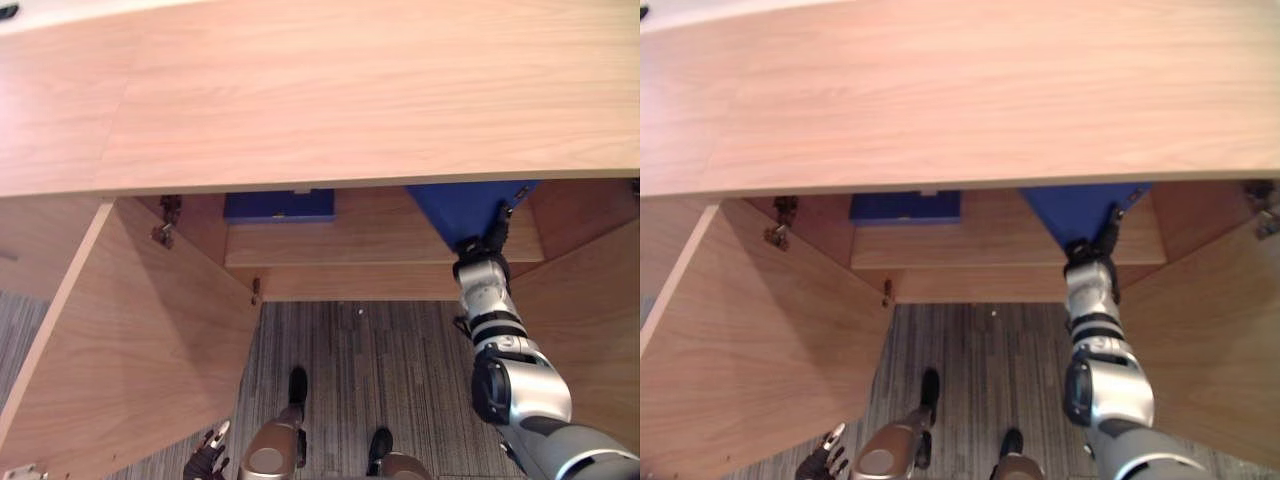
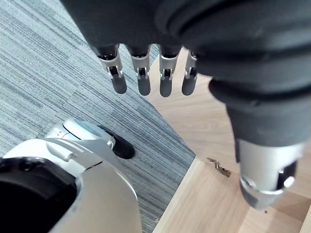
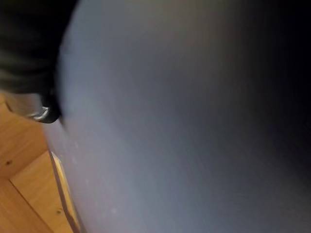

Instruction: Walk over to the cabinet, pick up the folder, carry it to the office cabinet, place the folder inside the office cabinet, then close the office cabinet door

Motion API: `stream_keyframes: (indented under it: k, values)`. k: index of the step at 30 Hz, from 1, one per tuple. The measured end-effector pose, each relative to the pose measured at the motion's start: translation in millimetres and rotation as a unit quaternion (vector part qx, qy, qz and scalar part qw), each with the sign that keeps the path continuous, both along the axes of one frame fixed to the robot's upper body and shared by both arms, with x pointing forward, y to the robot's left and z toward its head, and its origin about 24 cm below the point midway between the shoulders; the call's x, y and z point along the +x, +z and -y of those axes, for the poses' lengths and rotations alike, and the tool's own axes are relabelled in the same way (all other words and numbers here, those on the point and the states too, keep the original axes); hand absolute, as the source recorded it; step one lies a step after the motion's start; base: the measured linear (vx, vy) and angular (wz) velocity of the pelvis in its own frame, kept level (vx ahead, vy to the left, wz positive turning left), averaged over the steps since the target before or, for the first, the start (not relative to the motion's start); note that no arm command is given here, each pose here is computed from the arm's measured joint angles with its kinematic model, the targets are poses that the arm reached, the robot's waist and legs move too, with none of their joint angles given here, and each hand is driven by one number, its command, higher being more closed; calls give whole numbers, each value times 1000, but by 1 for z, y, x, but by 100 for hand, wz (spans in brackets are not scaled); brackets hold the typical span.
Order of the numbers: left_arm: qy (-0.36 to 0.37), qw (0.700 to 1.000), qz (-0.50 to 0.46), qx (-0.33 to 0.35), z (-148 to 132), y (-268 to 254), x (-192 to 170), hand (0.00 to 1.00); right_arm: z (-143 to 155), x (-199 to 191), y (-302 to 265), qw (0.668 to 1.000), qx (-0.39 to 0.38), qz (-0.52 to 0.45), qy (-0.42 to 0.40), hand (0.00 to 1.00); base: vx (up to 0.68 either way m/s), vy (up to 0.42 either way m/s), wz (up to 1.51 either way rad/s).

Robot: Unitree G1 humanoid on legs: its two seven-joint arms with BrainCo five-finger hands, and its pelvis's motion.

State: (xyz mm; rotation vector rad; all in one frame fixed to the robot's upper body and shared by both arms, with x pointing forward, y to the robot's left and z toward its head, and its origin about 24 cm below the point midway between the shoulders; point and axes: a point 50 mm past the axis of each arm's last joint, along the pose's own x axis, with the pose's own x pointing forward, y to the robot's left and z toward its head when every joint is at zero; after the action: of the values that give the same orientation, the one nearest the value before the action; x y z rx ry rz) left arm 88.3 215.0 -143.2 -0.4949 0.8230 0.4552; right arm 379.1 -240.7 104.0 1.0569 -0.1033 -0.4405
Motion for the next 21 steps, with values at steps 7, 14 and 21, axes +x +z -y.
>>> stream_keyframes:
  k: [7, 14, 21]
  values:
    - [20, 1000, 16, -2, 7, 4, 17, 0, 1, 5, 59, 975, 157, 138, -78, 100, -33, 74, 9]
    - [45, 997, 56, -13, 20, 13, 42, 0, 1, 15, 124, 956, 206, 193, -80, 100, -62, 60, 11]
    - [52, 997, 58, -14, 26, 15, 50, 0, -10, 22, 190, 976, 89, 197, -34, 100, -110, 36, 14]
